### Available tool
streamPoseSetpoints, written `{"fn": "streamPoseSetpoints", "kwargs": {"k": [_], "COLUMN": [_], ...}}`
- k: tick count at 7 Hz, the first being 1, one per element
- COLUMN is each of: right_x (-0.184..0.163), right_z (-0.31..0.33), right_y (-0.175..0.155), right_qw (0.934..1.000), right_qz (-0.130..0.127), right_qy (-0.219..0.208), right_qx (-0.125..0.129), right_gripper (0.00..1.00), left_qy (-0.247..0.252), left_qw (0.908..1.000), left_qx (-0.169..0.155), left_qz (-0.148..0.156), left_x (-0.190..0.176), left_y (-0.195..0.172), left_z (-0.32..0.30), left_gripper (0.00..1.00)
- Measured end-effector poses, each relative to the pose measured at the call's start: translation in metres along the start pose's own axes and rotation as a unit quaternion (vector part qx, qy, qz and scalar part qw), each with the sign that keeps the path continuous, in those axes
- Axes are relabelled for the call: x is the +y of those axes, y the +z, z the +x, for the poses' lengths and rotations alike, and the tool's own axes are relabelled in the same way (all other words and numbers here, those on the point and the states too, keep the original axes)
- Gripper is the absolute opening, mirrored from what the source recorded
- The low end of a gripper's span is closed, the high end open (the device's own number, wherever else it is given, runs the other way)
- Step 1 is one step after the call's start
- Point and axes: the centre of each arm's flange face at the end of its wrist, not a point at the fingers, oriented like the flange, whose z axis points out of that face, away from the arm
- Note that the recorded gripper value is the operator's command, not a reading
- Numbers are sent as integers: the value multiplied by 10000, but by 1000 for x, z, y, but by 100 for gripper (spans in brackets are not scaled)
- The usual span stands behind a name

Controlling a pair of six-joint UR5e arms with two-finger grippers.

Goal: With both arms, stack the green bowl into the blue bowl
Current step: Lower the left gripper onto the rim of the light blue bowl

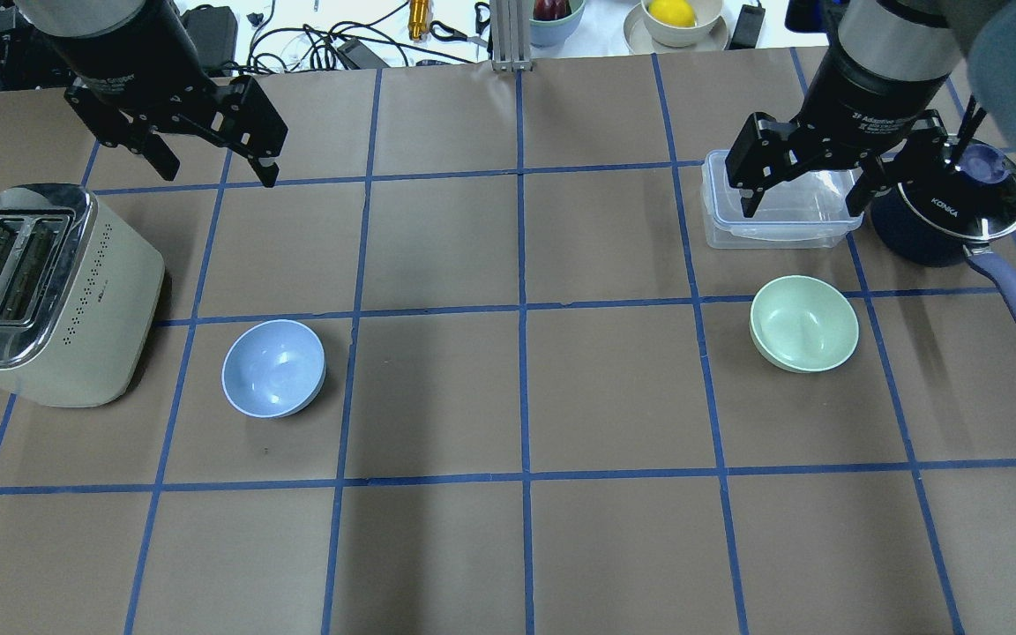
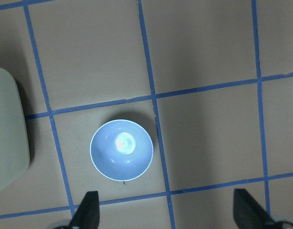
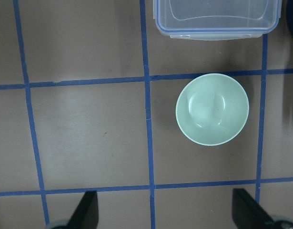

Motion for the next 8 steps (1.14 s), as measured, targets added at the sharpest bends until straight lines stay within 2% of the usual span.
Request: {"fn": "streamPoseSetpoints", "kwargs": {"k": [2,3,4,6,8], "right_x": [1,1,2,1,-7], "right_z": [0,0,0,1,17], "right_y": [-1,0,1,5,11], "right_qw": [10000,10000,10000,10000,9999], "right_qz": [6,0,-11,-59,-79], "right_qy": [4,12,21,26,-69], "right_qx": [0,0,1,10,49], "right_gripper": [100,100,100,100,100], "left_qy": [-53,-57,-51,-65,-77], "left_qw": [10000,10000,9999,9990,9990], "left_qx": [-18,-4,29,76,85], "left_qz": [71,4,-160,-433,-437], "left_x": [-1,0,1,13,41], "left_y": [22,39,70,166,245], "left_z": [-2,-1,-1,1,8], "left_gripper": [100,100,100,100,100]}}
